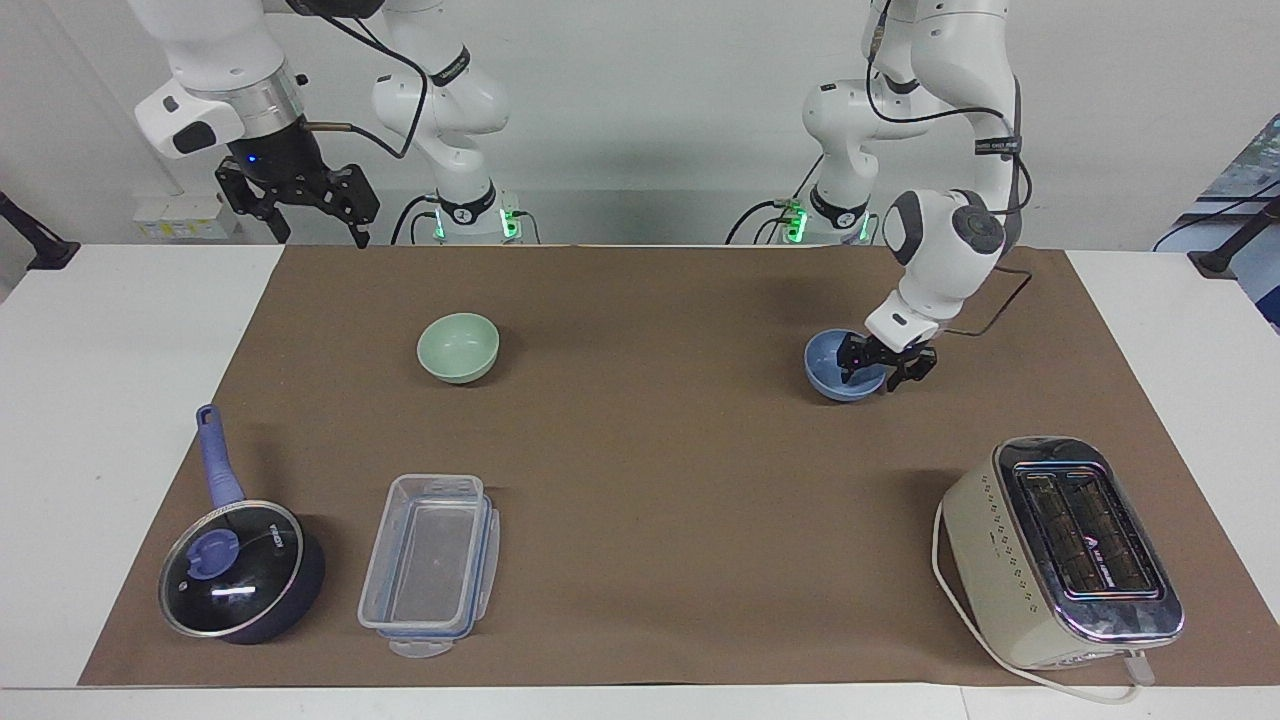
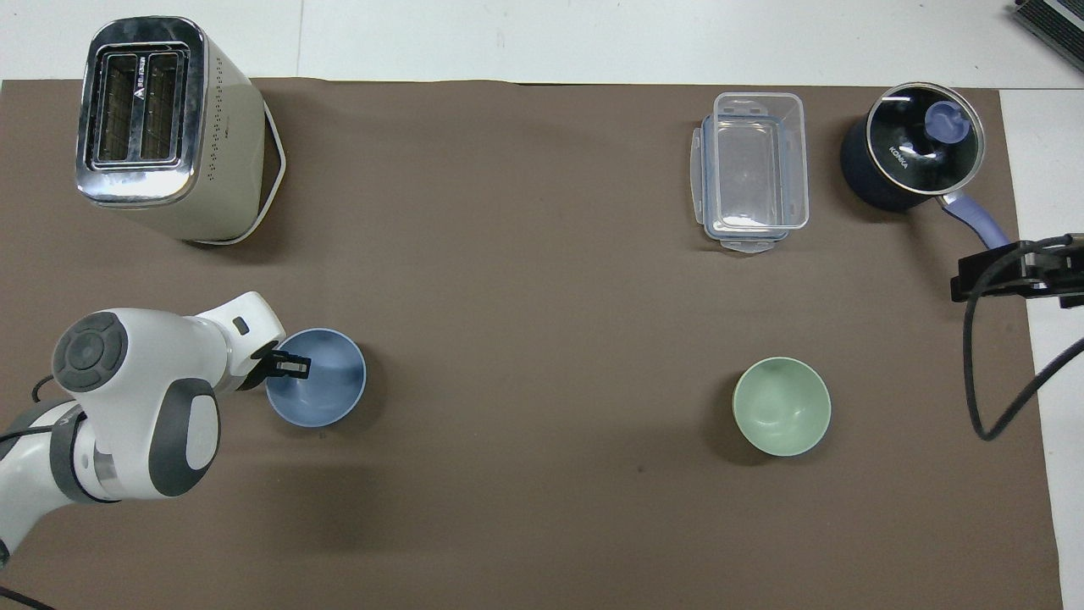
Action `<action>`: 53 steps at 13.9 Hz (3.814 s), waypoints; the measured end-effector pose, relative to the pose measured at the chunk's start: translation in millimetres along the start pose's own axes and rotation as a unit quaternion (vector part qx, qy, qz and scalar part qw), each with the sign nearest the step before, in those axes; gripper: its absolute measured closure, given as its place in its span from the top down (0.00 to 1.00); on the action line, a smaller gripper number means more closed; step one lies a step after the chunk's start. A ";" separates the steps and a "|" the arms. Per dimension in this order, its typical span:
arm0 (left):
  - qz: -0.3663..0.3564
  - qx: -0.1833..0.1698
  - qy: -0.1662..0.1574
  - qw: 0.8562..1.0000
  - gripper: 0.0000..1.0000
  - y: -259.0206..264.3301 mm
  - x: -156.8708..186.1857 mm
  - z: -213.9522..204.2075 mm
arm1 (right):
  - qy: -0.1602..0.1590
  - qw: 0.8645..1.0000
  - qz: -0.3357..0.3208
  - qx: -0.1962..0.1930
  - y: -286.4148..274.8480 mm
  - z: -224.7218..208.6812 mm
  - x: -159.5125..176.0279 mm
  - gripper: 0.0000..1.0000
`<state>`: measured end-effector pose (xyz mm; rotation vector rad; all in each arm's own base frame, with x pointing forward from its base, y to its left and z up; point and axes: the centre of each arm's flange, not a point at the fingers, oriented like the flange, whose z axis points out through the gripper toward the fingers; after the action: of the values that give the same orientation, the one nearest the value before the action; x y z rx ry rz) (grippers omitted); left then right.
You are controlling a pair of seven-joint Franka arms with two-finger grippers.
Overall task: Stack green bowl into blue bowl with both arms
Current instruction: 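Reach the left gripper to the blue bowl and grip its rim, then slide the blue bowl with the left gripper toward the green bowl, then release the blue bowl and withdraw the left gripper to rest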
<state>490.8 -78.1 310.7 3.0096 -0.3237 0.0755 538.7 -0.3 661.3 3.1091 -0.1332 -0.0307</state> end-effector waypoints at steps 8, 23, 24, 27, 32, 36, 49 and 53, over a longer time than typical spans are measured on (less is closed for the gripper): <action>0.003 -0.021 -0.014 1.000 0.07 11.3 19.7 -95.5 | 0.000 1.000 0.000 0.000 0.0 -0.1 -0.1 1.00; 0.041 -0.067 0.028 0.997 0.07 263.1 -62.8 3.7 | 0.000 1.000 0.000 0.000 0.0 -0.2 -0.1 1.00; 0.043 -0.068 0.034 0.996 0.07 271.7 -66.4 12.7 | 0.000 1.000 0.000 0.000 0.0 -0.2 -0.1 1.00; 0.035 -0.070 0.052 0.996 0.34 270.3 -60.3 21.6 | 0.000 1.000 0.000 0.000 0.0 -0.2 -0.2 1.00; -0.026 -0.067 0.046 0.996 0.92 203.7 -4.0 -14.8 | 0.000 1.000 0.000 0.000 0.0 -0.2 -0.2 1.00; -0.035 -0.047 0.009 0.998 1.00 113.4 47.0 -76.7 | 0.000 1.000 0.000 0.000 0.1 -0.2 -0.1 1.00; -0.075 0.042 -0.021 0.996 1.00 -32.0 68.5 -293.9 | 0.001 1.000 0.000 0.002 -0.7 7.0 0.2 1.00; -0.079 0.055 -0.028 0.995 1.00 -31.6 64.5 -315.8 | 0.004 1.000 -0.001 0.001 -1.2 29.8 -9.9 1.00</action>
<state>548.7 -23.6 624.7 3.1394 -0.0892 -0.0046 528.4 0.9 631.7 3.1119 -0.1298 -0.0195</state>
